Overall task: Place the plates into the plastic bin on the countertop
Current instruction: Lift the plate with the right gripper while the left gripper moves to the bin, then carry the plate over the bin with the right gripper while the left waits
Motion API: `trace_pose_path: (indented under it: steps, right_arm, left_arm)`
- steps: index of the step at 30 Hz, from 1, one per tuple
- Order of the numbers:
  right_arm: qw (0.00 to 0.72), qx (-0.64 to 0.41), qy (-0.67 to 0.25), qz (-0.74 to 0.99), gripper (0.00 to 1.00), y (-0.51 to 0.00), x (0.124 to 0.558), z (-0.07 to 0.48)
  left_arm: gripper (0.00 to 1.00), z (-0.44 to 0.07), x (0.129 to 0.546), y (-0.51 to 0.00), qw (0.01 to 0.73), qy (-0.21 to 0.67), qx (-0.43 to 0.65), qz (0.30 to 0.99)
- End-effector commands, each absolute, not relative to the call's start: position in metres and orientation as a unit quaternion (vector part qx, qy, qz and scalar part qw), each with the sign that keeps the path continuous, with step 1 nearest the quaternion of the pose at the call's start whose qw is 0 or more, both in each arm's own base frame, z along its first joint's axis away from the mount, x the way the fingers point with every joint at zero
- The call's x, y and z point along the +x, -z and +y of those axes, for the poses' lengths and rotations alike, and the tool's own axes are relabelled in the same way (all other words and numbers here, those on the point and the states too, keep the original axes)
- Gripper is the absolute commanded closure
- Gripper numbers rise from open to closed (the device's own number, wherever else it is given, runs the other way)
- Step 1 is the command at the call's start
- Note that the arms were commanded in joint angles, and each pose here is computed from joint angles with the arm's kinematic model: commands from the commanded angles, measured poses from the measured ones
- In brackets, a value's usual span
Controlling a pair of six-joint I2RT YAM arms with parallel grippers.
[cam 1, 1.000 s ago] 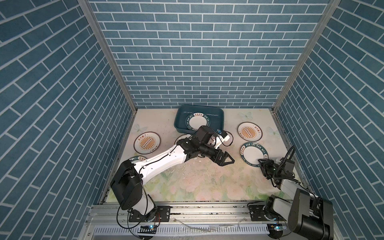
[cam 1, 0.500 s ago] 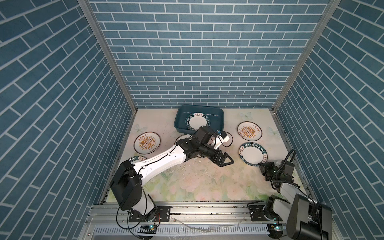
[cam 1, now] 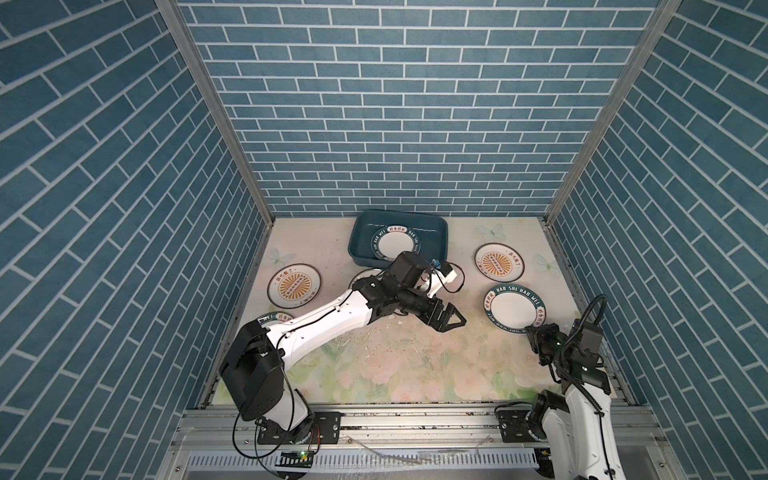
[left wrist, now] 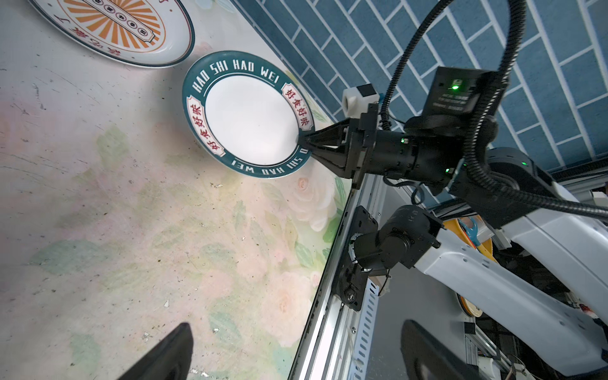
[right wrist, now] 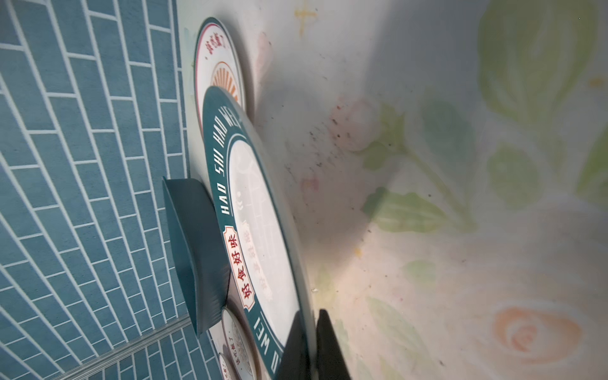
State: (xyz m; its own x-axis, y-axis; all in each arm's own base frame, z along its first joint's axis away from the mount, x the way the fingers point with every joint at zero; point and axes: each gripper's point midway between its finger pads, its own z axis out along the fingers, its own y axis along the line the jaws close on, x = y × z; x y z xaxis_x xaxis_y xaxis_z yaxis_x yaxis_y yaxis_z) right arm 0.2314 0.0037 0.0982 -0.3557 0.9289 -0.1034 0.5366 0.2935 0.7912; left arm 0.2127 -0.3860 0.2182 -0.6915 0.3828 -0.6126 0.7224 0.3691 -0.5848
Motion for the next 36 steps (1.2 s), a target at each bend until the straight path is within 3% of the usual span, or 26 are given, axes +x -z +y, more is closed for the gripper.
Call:
trace_pose_path:
  steps: [1,12,28,36]
  right_arm:
    - [0.293,0.454,-0.349,0.766,1.0,-0.12,0.233,0.011]
    - [0.33,0.355,-0.351,0.801,1.0,-0.186,0.268,0.023]
    - [0.319,0.205,-0.381,0.843,1.0,-0.224,0.359,0.109]
    - [0.299,0.152,-0.383,0.861,1.0,-0.215,0.408,0.16]
  left_arm:
    - [0.0,-0.375,0.223,-0.226,0.212,0.438,0.327,0.81]
    - [0.0,-0.334,0.275,-0.232,0.266,0.406,0.25,0.838]
    - [0.0,-0.247,0.342,-0.214,0.312,0.277,0.103,0.903]
    - [0.0,-0.197,0.371,-0.212,0.322,0.253,0.022,0.912]
